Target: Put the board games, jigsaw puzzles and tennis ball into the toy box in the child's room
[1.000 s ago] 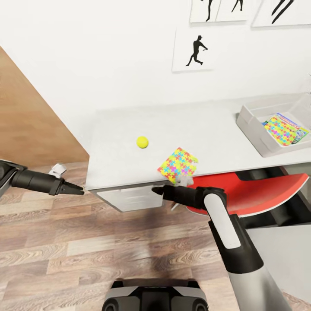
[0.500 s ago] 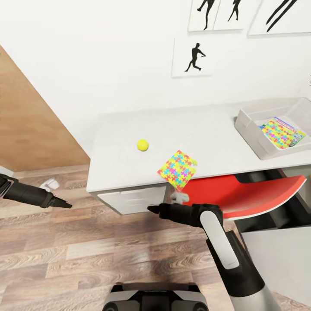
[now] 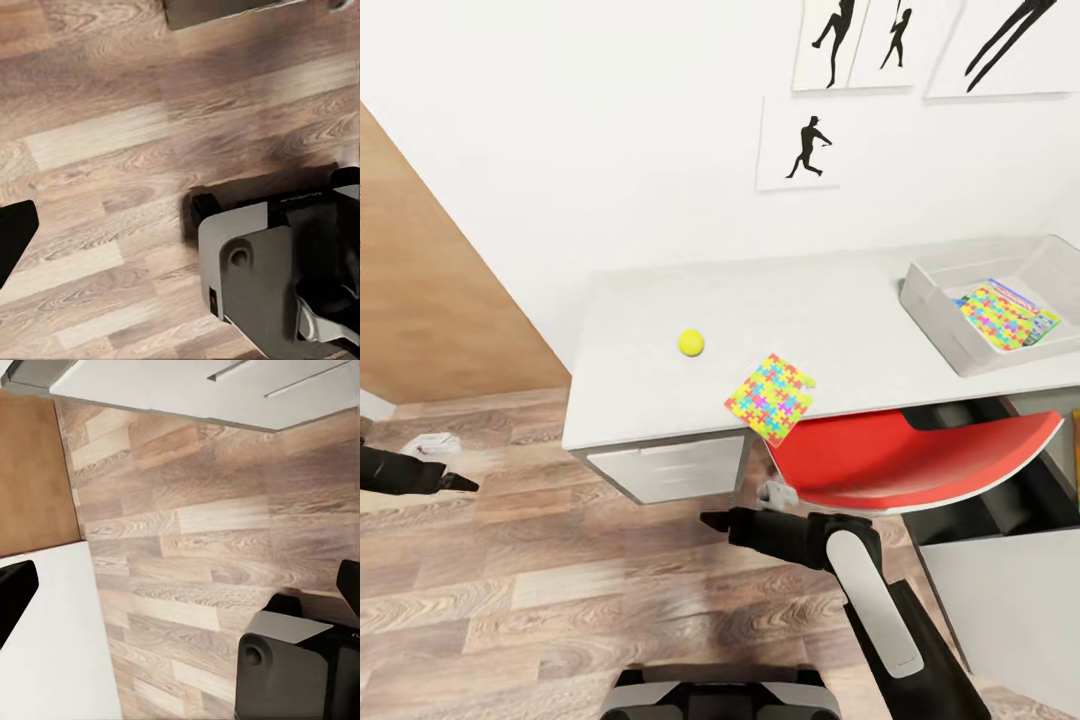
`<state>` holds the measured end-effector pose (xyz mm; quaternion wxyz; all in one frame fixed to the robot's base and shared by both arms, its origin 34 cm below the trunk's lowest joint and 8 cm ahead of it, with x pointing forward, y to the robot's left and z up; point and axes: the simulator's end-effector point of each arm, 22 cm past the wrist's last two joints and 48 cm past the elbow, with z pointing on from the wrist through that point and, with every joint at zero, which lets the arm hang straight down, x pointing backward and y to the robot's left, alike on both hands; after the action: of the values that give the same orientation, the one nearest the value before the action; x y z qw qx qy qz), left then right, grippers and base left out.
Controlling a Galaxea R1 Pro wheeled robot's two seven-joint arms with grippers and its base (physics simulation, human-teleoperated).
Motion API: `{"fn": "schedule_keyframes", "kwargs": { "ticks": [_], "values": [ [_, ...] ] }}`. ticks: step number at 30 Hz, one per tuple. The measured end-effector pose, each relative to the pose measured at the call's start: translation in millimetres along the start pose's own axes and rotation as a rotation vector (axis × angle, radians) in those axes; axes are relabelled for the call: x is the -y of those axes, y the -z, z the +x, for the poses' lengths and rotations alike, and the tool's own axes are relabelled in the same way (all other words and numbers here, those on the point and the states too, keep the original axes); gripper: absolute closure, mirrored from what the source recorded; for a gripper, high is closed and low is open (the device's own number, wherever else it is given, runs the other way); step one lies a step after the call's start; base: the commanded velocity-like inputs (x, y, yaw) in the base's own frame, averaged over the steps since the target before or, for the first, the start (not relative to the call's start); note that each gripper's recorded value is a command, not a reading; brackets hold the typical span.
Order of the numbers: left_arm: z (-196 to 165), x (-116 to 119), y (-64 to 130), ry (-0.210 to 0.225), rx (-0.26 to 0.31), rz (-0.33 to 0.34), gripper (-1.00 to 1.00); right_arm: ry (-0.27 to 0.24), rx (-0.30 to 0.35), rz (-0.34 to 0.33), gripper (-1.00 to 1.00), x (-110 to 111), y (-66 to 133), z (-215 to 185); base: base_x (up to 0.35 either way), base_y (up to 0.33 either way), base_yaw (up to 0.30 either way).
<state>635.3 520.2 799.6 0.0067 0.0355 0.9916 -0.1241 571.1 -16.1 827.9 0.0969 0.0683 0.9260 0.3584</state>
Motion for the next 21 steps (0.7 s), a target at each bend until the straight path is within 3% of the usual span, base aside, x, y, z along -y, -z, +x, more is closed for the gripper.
{"fn": "schedule_keyframes", "kwargs": {
  "ticks": [3, 4, 6, 9, 11, 13, 15, 17, 19, 21],
  "values": [
    [-4, -32, 11.6, 0.195, 0.121, -0.009, -1.0, -0.014, -0.004, 0.01, -1.0, 5, 0.5, 10, 0.0, 0.0, 0.0],
    [-4, -37, 14.4, 0.23, 0.144, -0.002, -1.0, -0.017, -0.003, 0.011, -1.0, 6, 0.8, 11, 0.0, 0.0, 0.0],
    [0, -51, 20.6, 0.355, 0.231, 0.046, -1.0, -0.028, -0.008, 0.018, -1.0, 9, 1.3, 19, 0.0, 0.0, 0.0],
    [0, -54, 21.8, 0.458, 0.355, 0.143, -1.0, -0.045, -0.018, 0.026, -1.0, 14, 1.8, 32, 0.0, 0.0, 0.0],
    [-4, -42, 19.8, 0.472, 0.424, 0.234, -1.0, -0.056, -0.012, 0.029, -1.0, 15, 2.2, 35, 0.0, 0.0, 0.0],
    [-9, -20, 20.8, 0.446, 0.482, 0.349, -1.0, -0.063, -0.003, 0.031, -1.0, 16, 2.7, 37, 0.0, 0.0, 0.0],
    [-13, 15, 30.5, 0.367, 0.551, 0.518, -1.0, -0.067, 0.004, 0.032, -1.0, 16, 3.4, 37, 0.0, 0.0, 0.0],
    [-12, 39, 40.9, 0.294, 0.589, 0.626, -1.0, -0.066, 0.009, 0.033, -1.0, 16, 4.3, 37, 0.0, 0.0, 0.0],
    [-7, 50, 46.8, 0.243, 0.608, 0.676, -1.0, -0.064, 0.012, 0.034, -1.0, 15, 5.1, 36, 0.0, 0.0, 0.0],
    [-2, 52, 45.5, 0.225, 0.611, 0.678, -1.0, -0.061, 0.015, 0.036, -1.0, 15, 6.2, 36, 0.0, 0.0, 0.0]
  ]
}}
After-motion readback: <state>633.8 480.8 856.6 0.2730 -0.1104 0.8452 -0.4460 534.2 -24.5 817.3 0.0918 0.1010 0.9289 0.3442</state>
